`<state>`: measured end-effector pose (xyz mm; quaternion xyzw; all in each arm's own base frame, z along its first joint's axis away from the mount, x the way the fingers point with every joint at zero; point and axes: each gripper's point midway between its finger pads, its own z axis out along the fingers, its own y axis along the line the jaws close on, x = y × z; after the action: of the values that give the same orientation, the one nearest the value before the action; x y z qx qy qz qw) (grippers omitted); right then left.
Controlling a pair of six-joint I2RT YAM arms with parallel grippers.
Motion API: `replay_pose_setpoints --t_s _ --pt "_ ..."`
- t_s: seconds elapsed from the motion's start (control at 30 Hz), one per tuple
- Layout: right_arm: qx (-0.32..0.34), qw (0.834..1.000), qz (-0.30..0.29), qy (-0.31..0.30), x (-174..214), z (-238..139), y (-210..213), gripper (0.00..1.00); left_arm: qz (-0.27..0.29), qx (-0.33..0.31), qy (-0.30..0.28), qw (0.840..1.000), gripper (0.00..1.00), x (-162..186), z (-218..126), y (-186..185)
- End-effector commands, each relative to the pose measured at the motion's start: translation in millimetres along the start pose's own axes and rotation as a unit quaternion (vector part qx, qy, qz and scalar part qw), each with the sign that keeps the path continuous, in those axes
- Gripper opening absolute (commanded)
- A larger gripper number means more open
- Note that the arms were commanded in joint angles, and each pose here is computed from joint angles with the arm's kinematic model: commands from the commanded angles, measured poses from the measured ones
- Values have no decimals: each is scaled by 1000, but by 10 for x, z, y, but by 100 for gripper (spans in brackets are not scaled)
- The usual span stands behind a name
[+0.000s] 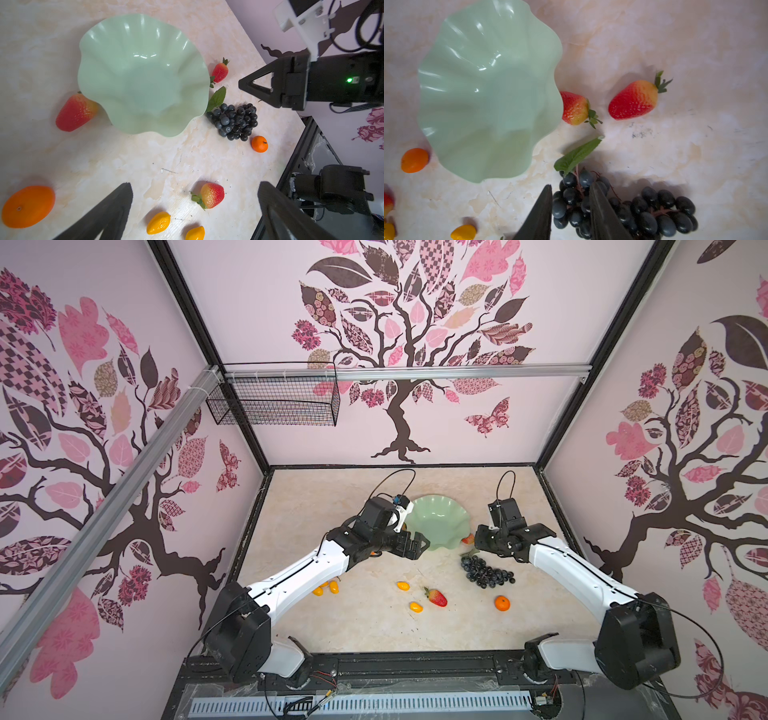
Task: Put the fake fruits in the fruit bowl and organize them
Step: 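Hold the bowl with the left gripper while the right gripper grasps the grape bunch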
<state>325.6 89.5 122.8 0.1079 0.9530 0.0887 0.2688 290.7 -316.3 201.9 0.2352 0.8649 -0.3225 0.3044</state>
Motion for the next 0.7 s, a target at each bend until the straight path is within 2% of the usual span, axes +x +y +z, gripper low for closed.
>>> replay_pose_setpoints --t_s 0.0,0.27,0.67 --pt "33 999 -30 9 65 -84 -149 34 40 -2 -25 999 98 -280 61 -199" --pt "16 995 -53 87 257 105 -61 34 33 37 -40 998 98 -425 415 -374" --pt "16 991 -52 121 257 399 6 47 23 35 -36 998 98 -383 422 -345"
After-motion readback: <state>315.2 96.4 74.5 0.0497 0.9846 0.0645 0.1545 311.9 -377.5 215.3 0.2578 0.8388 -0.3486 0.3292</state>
